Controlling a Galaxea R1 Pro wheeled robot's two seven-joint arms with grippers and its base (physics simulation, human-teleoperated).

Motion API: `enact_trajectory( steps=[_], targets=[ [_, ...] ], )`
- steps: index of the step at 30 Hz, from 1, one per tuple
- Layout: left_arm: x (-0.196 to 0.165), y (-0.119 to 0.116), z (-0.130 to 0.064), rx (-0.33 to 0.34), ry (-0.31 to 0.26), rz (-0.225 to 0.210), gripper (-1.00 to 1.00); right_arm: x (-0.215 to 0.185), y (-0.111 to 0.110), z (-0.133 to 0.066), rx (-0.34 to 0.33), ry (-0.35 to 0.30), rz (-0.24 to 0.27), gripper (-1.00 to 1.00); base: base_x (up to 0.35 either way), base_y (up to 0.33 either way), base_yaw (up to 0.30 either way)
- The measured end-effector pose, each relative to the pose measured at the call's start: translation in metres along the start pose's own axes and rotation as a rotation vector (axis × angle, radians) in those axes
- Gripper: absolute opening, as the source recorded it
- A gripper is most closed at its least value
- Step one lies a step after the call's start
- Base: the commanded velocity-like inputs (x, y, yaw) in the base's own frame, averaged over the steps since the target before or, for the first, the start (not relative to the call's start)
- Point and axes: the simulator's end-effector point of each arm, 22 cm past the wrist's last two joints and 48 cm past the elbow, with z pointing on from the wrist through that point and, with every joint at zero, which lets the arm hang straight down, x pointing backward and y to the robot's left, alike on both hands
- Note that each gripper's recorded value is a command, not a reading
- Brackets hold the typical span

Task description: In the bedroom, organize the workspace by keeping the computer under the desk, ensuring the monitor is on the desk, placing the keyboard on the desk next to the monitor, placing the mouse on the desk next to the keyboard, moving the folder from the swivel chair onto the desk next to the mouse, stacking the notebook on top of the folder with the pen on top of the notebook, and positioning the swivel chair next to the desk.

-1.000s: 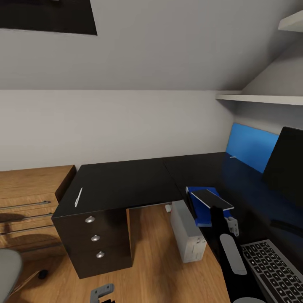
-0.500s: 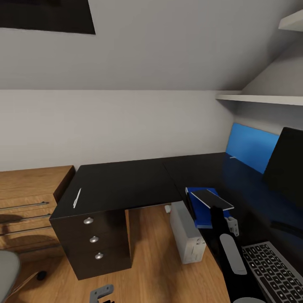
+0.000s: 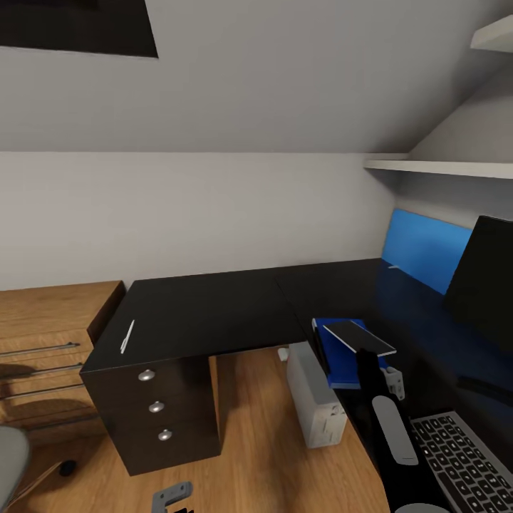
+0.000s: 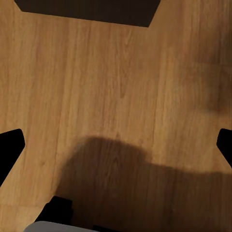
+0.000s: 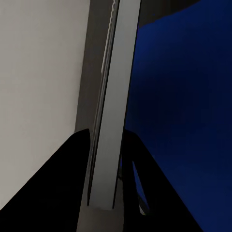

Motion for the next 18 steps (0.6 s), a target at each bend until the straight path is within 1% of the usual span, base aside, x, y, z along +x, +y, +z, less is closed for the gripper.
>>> enact_trajectory(
  steps=[9,18],
  targets=[
    [0.000,0.000,0.000,0.000,0.000,0.000,1.00,0.000,0.000,0.000,0.000,0.000,0.000,-1.00,0.001,-0.002,0.000],
    [-0.008,-0.001,-0.014,0.000,0.000,0.000,1.00,-0.004,0.015,-0.003,0.000,0.000,0.000,-1.00,0.000,0.000,0.000]
  ],
)
